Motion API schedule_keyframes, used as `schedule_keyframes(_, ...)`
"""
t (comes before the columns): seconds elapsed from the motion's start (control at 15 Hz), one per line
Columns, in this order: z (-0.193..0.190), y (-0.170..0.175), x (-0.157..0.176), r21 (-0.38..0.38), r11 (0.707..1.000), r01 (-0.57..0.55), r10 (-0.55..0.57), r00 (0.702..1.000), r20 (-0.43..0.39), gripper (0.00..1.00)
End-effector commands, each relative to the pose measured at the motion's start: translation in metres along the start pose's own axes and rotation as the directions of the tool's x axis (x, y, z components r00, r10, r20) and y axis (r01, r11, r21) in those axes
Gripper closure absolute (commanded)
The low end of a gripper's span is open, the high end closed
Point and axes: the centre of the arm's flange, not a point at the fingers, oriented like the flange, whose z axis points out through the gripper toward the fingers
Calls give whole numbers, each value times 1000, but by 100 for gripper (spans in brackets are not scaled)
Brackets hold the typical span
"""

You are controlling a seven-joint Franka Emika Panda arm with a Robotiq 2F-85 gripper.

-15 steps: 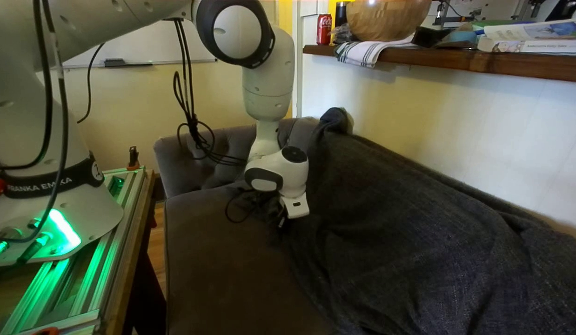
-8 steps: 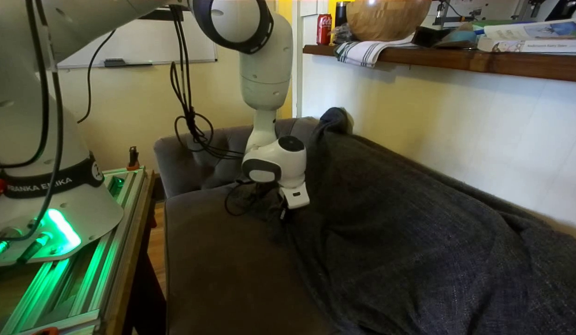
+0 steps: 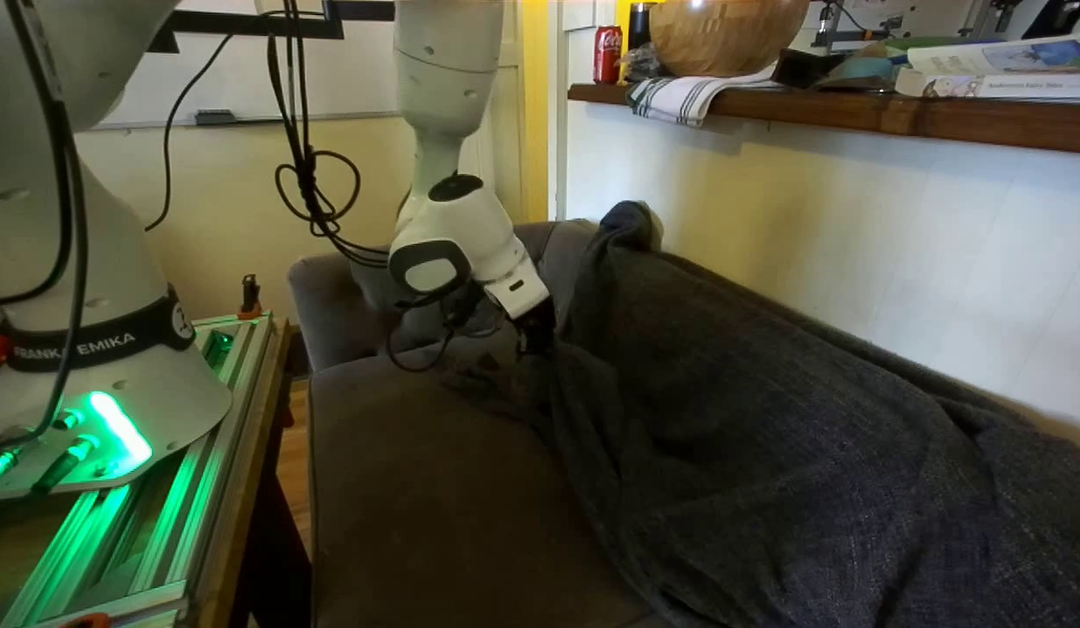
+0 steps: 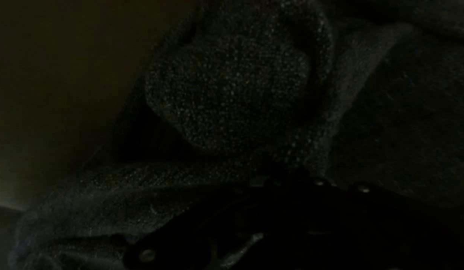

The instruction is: Pull the fleece slightly to the left

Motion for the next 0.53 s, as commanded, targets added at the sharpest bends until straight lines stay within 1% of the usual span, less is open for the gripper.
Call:
schedule_keyframes(0.0,-83,-15,-9,45,997,61,-55,992,-116,98)
schedule_keyframes(0.2,-113,-29,-13,84,988,128,-110,975,-195,98)
schedule_keyframes(0.47,-124,-46,-13,98,977,191,-166,961,-221,98)
